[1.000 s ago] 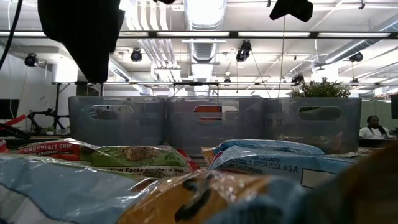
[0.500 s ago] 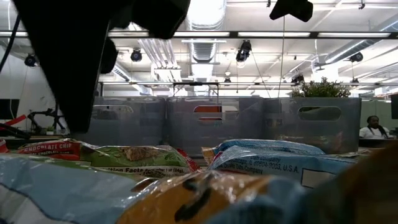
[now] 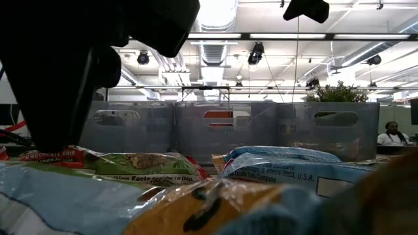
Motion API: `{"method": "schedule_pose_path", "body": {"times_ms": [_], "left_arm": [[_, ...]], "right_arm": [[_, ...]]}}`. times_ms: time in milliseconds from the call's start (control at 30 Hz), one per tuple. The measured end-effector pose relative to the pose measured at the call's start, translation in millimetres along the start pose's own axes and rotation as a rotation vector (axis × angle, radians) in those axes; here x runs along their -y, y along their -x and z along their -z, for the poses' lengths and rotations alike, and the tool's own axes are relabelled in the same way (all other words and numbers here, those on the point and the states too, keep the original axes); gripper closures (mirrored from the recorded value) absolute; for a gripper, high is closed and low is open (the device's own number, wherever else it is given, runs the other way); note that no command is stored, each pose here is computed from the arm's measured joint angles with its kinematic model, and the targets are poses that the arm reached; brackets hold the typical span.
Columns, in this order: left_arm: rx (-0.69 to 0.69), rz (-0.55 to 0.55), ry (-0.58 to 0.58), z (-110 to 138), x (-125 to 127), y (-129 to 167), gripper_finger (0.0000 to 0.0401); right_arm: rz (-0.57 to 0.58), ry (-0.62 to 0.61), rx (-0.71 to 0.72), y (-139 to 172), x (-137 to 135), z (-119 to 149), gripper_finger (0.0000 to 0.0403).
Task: Pick and place Granola Bars by type
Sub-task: Put the red granola bar into the left black bin
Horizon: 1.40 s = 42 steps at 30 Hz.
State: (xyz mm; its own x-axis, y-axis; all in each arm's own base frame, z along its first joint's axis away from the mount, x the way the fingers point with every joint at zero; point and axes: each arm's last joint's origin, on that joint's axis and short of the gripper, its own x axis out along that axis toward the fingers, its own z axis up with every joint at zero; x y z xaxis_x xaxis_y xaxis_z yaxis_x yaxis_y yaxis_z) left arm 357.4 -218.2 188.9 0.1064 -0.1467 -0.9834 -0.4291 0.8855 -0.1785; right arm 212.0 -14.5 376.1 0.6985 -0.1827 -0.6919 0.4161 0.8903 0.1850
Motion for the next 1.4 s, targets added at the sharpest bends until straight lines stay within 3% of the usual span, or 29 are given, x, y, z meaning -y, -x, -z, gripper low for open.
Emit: {"method": "schedule_pose_path", "body": {"times_ms": [167, 867, 1400], "left_arm": [[0.001, -0.037, -0.019, -4, -6, 0, 0.0254], [-0.022, 0.004, -0.029, -13, -9, 2, 0.0254], [-0.026, -0.006, -0.101, -12, -14, -5, 0.0254]], "right_arm": [[0.000, 0.000, 0.000, 0, 0, 0, 0.0394], [0.000, 0.002, 0.000, 0, 0, 0, 0.0394], [0.001, 0.004, 0.000, 0, 0, 0, 0.0394]]}}
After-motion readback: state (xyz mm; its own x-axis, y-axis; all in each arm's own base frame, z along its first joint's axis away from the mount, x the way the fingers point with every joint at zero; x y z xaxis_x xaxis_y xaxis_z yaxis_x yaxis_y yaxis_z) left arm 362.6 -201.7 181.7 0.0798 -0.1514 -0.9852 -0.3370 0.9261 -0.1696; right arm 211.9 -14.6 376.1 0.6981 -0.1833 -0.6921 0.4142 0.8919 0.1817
